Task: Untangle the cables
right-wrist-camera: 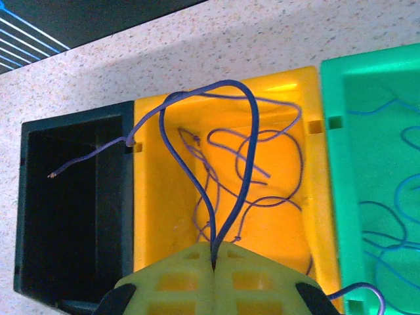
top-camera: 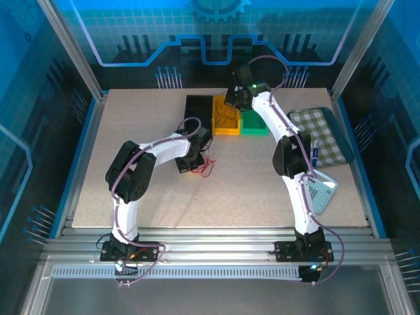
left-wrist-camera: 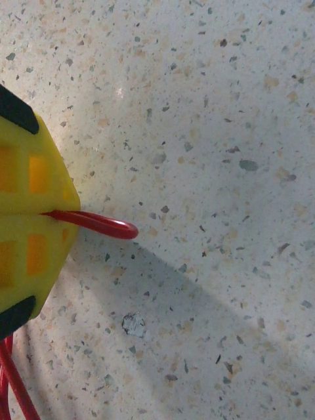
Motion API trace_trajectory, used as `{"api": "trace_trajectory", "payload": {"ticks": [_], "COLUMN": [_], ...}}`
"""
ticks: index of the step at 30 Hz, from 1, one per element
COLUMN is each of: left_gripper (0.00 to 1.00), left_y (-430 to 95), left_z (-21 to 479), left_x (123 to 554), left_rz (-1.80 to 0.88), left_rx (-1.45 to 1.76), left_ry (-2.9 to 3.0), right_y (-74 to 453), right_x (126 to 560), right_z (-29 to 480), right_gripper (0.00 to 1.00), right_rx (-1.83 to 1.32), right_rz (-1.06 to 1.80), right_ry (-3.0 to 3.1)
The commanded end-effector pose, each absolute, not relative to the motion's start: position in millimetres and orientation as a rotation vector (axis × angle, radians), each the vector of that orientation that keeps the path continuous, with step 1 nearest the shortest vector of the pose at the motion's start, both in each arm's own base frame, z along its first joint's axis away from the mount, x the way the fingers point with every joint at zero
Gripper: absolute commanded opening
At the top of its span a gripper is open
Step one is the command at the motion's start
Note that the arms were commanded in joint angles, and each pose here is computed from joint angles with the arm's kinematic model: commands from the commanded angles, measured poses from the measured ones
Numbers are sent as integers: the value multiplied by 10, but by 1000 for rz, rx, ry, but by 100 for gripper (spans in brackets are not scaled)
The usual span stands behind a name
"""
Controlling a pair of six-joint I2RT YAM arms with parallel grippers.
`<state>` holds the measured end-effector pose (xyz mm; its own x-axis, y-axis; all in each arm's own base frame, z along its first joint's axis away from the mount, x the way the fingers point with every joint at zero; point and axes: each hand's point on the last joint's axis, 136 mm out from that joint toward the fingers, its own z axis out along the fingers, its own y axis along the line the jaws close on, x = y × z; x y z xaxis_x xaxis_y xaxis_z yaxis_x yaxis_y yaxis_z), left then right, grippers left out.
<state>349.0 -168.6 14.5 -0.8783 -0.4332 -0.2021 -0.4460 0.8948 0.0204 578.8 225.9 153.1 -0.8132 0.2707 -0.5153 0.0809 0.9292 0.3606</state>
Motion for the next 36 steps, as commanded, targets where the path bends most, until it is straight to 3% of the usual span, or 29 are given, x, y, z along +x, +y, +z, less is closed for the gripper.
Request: {"api": "trace_trajectory", "payload": {"ticks": [1,12,21,23,26,36], "left_gripper": [0,0,0,0,0,0], "left_y": [-1458,-1447,-1458,-1467,-1468,-1667], "left_z": [19,26,36,35,34,21], "left_x": [3341,3339,3342,3339,3341,3419], "left_rz": [260,276,283,280,279,148], "left_rx": [-703,-702,-692,-691,-692,-571], "left_ry": [2924,2925,2928,2930,2929,2976], "right_y": [2324,2481,2465,2464,2506,2270], "right_x": [5774,5820,5921,5916,5895,5501], "right_z": [1161,806,775,853,1100,1934], "right_gripper": [5,9,21,34,39,43], "right_rx": [290,351,307,289,232,148], "right_rz": [445,454,374,373,382,332], "right_ry": [2574,2582,2560,2554,2511,2394]}}
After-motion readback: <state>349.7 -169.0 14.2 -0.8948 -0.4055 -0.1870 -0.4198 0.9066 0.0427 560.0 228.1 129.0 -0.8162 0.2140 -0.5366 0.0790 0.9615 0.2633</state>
